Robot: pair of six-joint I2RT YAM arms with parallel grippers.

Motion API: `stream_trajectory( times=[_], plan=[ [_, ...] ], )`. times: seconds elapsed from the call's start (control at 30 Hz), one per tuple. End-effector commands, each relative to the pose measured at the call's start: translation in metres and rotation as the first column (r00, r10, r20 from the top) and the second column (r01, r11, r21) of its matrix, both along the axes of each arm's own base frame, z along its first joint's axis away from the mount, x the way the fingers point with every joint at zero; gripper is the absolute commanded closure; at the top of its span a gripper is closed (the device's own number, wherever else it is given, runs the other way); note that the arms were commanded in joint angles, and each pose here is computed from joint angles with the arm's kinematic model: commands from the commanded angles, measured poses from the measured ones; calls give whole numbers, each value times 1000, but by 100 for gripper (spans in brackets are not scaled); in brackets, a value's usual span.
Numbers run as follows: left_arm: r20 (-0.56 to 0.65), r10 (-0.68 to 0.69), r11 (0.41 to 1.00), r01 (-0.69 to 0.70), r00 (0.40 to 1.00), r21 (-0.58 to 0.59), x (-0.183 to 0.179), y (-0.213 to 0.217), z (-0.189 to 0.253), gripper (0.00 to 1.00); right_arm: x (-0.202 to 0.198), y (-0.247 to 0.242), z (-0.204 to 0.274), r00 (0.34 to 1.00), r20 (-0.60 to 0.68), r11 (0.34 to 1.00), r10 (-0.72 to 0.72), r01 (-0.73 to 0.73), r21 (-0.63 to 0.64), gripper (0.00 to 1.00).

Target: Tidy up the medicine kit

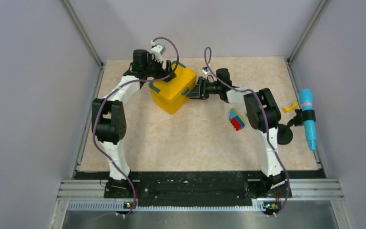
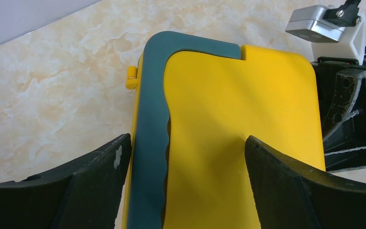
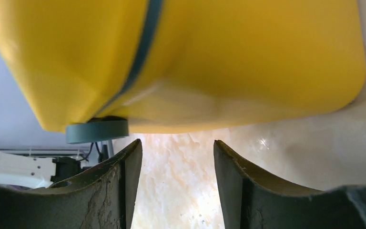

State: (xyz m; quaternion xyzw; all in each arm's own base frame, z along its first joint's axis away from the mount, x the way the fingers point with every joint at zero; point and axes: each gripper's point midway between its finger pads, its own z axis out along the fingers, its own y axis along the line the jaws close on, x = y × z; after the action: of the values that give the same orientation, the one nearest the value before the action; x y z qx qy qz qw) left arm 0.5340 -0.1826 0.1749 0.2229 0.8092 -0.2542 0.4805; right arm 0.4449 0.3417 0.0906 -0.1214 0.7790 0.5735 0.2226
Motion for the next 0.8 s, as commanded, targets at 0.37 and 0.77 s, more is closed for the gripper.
stream_trajectory(
  times=[0.37, 0.77],
  plan=[
    [263, 15, 1000, -21, 965, 21, -27, 30, 143, 5, 59, -152, 103, 829, 537, 756, -154, 449, -476, 1],
    [218, 223, 967, -244, 950, 74, -93, 96, 155, 1, 52, -214, 197, 614, 693, 511, -377, 762, -397, 1]
  ],
)
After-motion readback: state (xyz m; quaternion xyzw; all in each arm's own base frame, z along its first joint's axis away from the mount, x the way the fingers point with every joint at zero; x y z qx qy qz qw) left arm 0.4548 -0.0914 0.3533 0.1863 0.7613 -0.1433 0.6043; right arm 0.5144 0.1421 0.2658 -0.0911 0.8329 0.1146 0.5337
